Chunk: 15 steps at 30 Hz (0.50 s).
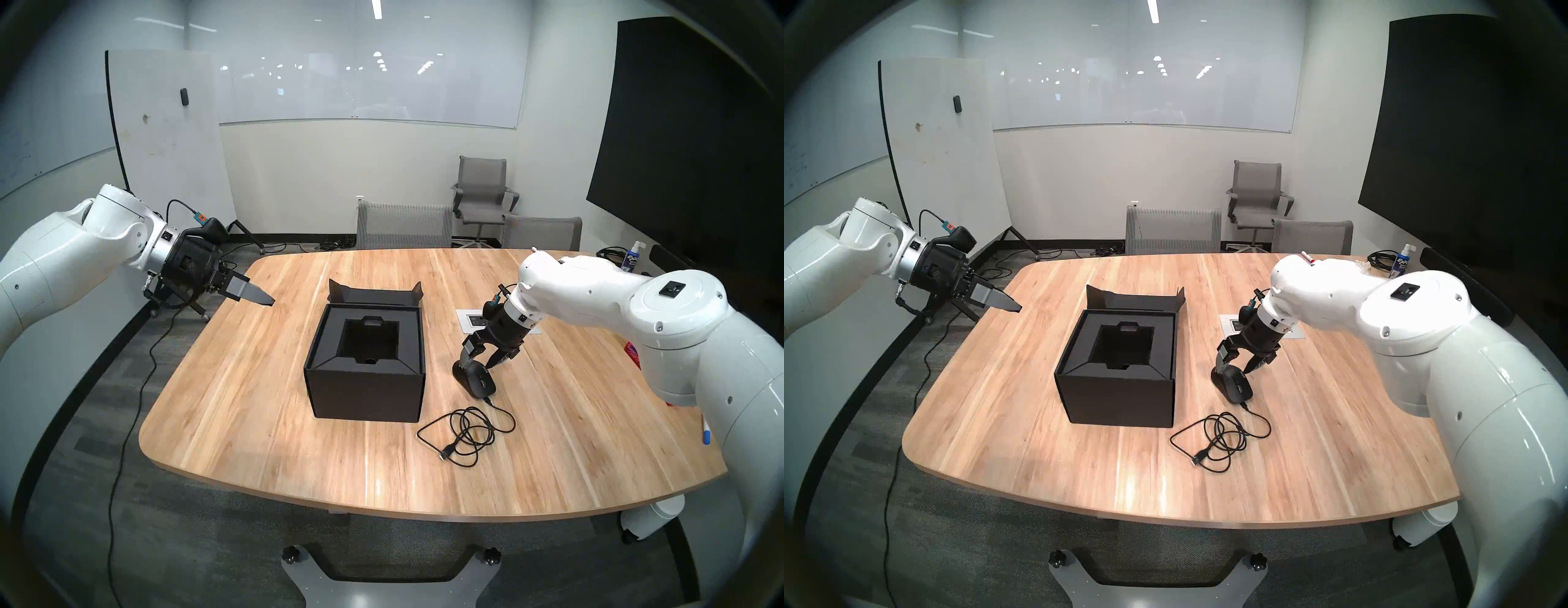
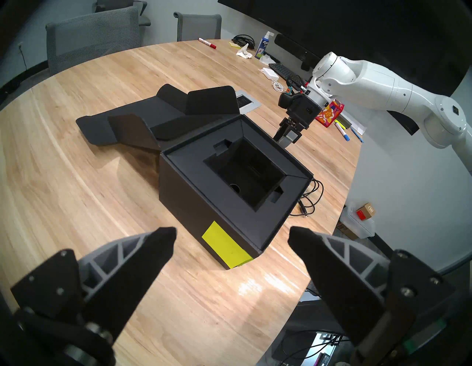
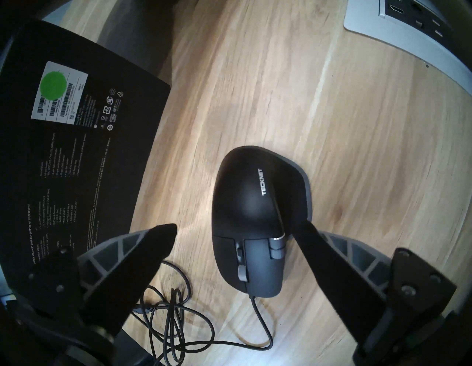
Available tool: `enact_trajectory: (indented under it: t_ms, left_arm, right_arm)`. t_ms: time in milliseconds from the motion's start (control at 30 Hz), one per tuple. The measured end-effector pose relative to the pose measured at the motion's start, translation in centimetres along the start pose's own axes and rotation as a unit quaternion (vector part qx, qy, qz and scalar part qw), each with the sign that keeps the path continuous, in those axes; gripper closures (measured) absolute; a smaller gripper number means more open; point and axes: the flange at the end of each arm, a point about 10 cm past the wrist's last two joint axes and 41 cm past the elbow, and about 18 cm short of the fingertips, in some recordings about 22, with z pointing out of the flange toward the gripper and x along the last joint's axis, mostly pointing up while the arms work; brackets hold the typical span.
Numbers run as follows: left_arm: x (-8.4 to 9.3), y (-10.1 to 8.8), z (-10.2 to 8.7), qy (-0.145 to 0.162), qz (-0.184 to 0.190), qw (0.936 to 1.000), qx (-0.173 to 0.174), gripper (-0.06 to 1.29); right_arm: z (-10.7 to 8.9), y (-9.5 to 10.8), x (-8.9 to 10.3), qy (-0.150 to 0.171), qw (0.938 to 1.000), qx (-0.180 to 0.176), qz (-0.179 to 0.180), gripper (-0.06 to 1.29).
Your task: Open the box and place the mouse inside
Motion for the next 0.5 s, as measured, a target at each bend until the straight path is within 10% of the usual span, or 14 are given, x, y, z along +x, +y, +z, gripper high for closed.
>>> enact_trajectory:
  t_ms: [500]
  left_arm:
    - [0.0,0.0,0.0,0.0,0.0,1.0,-0.001,0.03]
  right_arm:
    - [1.1,-0.1,-0.2,-0.02,0.9994,-0.026,-0.011,-0.01]
